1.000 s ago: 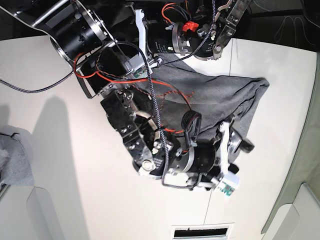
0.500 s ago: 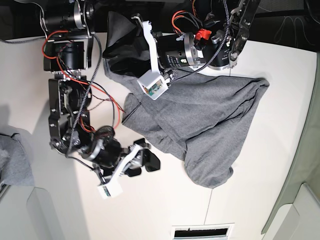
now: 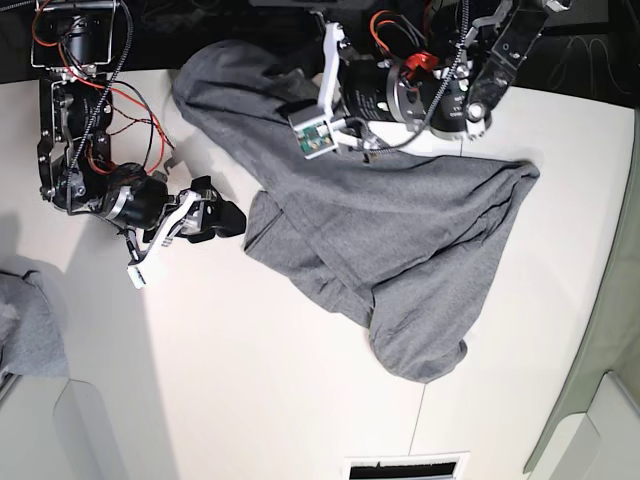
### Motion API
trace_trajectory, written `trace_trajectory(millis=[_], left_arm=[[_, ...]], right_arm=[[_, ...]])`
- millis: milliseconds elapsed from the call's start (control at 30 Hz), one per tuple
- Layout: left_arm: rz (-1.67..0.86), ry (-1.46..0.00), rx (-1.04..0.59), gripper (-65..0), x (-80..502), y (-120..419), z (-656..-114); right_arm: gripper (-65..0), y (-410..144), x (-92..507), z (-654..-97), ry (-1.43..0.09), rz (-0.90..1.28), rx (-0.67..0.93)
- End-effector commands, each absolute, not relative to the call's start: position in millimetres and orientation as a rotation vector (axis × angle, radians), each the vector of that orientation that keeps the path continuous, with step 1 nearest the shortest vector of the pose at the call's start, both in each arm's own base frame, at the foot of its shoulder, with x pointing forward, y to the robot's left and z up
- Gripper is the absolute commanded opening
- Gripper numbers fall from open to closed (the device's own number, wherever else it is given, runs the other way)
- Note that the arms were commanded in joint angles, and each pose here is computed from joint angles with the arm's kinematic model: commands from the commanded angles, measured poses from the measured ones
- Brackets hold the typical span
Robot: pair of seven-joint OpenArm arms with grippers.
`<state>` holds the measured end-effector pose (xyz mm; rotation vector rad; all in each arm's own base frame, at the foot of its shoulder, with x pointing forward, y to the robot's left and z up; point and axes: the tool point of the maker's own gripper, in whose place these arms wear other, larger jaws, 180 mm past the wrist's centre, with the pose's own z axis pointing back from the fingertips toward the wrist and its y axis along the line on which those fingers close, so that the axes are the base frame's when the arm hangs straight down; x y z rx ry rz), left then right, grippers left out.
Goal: Layout the t-shirt on the table in an organized manner, then fold the t-shirt properly
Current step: 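Grasp the shirt body with the left gripper, keep right gripper holding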
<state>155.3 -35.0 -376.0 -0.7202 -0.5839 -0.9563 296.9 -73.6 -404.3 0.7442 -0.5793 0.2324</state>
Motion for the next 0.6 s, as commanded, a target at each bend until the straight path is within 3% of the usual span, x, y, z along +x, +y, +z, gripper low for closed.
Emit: trace_trajectory(millis=[0,333,567], left_arm=[[-0.932,-0.645,-0.754,-30.0,165,-34,-360],[-0.699,-0.935,-0.594,-30.0,267,44,-310],[-0.730,-0.998,-0.461,-30.0,319,57,-334]], right_arm=[[-28.1,-73,302,-390,-0.621,0.251,0.776],[-28.1,-94,246,-417,-0.452,0.241,0.790],[-28.1,-118,209,-434,-0.357,0.238,0.749]])
